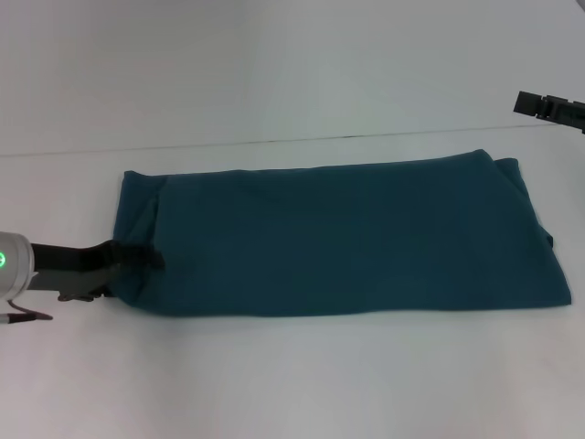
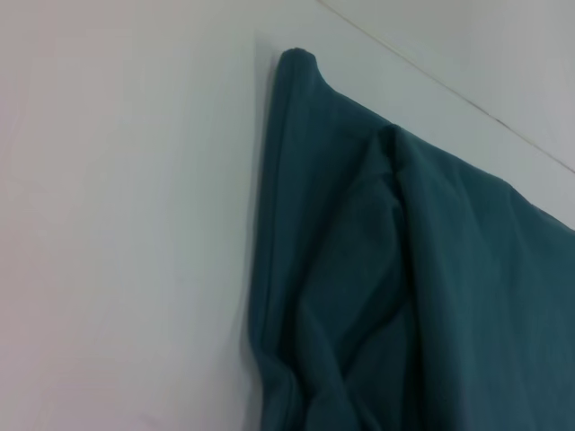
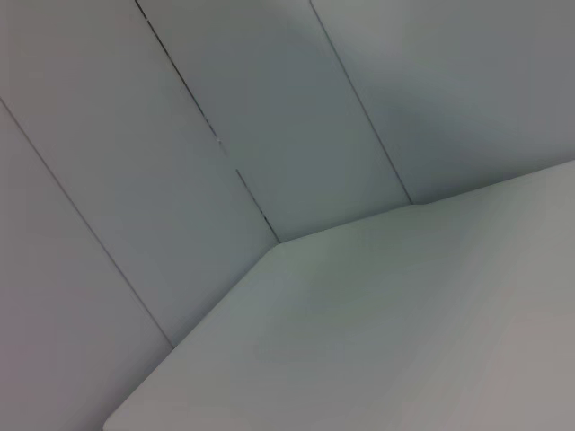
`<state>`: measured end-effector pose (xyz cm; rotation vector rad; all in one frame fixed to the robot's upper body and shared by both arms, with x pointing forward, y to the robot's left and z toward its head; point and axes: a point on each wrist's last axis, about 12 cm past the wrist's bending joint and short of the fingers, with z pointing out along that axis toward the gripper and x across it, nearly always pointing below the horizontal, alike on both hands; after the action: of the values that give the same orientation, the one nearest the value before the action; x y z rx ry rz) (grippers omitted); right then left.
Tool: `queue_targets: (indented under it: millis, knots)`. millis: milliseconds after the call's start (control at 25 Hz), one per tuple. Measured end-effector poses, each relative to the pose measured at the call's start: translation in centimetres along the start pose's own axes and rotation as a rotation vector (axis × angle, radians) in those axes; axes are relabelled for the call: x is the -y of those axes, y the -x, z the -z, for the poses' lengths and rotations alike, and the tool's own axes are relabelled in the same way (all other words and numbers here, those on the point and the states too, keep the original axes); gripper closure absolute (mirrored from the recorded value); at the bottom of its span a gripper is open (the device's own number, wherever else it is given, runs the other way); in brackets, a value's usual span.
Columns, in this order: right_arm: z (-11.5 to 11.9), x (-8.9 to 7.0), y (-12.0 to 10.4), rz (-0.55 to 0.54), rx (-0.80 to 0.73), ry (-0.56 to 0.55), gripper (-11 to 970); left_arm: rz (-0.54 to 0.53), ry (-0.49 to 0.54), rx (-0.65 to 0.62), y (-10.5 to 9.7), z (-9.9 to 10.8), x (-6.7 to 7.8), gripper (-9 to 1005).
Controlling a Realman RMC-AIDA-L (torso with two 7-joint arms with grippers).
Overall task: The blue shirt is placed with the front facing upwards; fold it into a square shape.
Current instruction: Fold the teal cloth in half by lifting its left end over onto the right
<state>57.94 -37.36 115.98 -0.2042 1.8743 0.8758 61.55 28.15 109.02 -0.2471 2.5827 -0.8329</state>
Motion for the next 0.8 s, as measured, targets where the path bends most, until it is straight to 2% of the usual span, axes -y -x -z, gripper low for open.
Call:
queue_targets:
  millis: [600, 800]
  knots:
    - [-0.12, -0.08, -0.13, -0.003, 0.000, 0.003, 50, -0.060, 0.002, 0.008, 0.07, -0.04, 0.15, 95]
    - [-0.17, -0.09, -0.16, -0.003, 0.001, 0.003, 49, -0.074, 0.014, 0.020, 0.09, 0.14, -0.23, 315]
